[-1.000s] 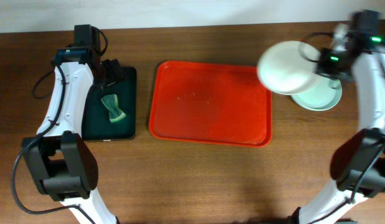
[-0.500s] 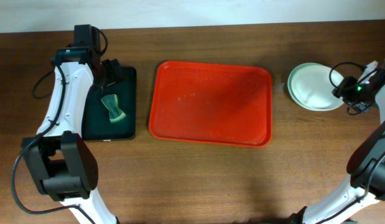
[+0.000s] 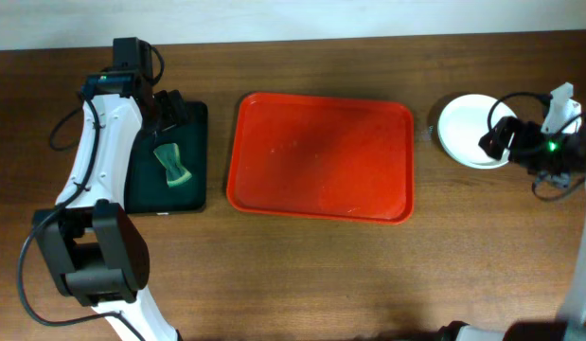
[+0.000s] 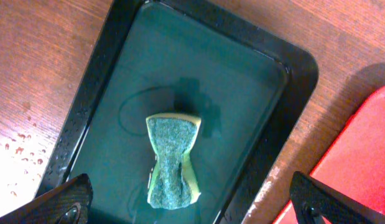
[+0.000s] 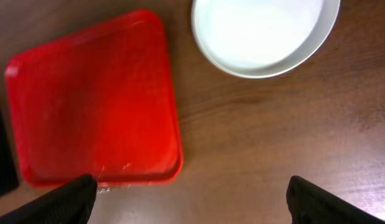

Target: Clean dirty plates on tray and stack at the side

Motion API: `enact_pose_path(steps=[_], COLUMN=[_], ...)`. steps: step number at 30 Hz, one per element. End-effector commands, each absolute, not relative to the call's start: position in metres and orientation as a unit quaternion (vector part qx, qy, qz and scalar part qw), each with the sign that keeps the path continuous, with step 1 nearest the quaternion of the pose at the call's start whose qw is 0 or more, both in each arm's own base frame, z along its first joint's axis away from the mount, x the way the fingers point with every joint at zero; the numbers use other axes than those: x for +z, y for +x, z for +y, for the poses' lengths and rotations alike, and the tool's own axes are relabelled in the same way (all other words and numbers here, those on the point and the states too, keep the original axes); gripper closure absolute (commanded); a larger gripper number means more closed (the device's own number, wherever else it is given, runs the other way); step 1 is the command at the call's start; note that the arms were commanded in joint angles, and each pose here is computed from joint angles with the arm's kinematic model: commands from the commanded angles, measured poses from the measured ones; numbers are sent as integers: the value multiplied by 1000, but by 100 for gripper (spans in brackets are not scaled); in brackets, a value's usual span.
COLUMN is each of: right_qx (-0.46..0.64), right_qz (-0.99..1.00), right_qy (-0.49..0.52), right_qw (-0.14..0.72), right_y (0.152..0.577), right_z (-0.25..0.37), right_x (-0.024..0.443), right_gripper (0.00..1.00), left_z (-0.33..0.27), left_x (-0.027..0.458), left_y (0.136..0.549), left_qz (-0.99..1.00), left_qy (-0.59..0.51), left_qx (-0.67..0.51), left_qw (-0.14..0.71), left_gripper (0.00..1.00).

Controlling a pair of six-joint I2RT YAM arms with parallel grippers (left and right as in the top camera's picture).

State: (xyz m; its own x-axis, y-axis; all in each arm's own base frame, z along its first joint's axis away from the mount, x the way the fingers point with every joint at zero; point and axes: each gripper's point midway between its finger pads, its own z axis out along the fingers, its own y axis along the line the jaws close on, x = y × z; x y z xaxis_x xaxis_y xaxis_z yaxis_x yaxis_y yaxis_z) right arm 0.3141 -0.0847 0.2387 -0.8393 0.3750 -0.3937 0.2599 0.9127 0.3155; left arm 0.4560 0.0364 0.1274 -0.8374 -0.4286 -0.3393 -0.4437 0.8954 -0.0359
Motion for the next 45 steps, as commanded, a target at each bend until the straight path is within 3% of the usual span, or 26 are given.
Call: enact_pose_path(steps=[1,5,11,14,18,22,26,30,34,45], right_qx=[114,94,66,-11,43,123,131,160,176,128], right_qz=[941,924,907,925,926,865,865,846,773,702], right_qy=[131,120,102,123,52,-98,-104,-133,-190,-186], right_qw=[289,351,402,359,373,476,473,491,578,676], right_y=[270,190,169,153,159,164,175,194,196,201], right_z=[-54,-19,-13,-36,-6,51,53,67,86,76], right_x=[269,295,312,296,295,299,247,222,222,231], right_gripper=[2,2,2,2,2,2,1,2,2,2], left_z=[37,38,38,38,38,38,38,38,38,38], left_x=[139,139,139,139,139,139,139,139,139,139], left_y=[458,458,458,458,458,458,458,458,458,458], left_qz=[956,956,956,956,956,956,956,956,956,956], left_qy=[-228,-228,-228,-228,-228,-228,-228,-228,-228,-228], left_qx=[20,20,20,20,20,20,20,20,20,20], left_qw=[184,184,184,184,184,184,184,184,184,184], left_gripper=[1,1,1,1,1,1,1,1,1,1])
